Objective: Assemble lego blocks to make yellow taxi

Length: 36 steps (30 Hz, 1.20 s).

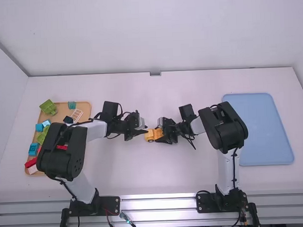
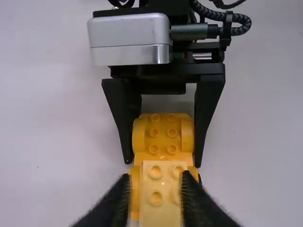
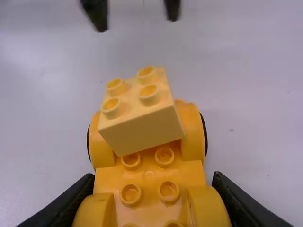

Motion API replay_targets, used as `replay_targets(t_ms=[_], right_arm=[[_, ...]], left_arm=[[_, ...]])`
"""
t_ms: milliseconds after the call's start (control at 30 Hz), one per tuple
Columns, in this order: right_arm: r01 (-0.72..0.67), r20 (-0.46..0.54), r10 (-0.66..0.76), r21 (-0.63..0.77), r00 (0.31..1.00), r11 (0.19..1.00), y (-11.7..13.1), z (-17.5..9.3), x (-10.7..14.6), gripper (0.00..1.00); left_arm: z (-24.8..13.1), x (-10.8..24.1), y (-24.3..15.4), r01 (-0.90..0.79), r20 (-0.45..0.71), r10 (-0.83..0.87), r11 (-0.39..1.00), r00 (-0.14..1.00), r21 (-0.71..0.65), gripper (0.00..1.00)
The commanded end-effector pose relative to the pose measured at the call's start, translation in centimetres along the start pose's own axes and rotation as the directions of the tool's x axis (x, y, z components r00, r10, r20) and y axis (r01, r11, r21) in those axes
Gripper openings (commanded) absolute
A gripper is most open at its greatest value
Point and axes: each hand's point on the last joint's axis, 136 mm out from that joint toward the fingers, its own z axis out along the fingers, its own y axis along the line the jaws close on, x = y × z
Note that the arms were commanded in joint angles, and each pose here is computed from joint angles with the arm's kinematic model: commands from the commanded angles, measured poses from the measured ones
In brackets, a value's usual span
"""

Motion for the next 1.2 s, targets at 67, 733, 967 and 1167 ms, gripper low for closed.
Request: replay_targets(t_ms=[67,733,967,1167], right_arm=[[-0.03,-0.005,0.03,-0.014,1.0,0.999,0.3,0.3,0.6,0.41],[-0.026,-0.004,0.026,-0.022,1.0,0.999,0.5,0.5,0.5,0.41],[-0.026,-0.004,0.026,-0.021,1.0,0.999,0.5,0.5,0.5,0.41],[-0.028,-0.005,0.028,-0.022,1.0,0.999,0.5,0.5,0.5,0.41]], left_arm=[[0.2,0.5,-0.4,0.006,-0.038,-0.006,1.0,0.999,0.001,0.02],[3.9,4.0,-0.7,0.085,-0.177,-0.088,0.996,0.98,-0.021,0.02],[4.2,3.3,-1.3,0.082,-0.147,-0.08,0.997,0.986,0.008,0.02],[2.6,0.0,0.0,0.05,-0.021,-0.049,0.999,0.999,0.011,0.01]])
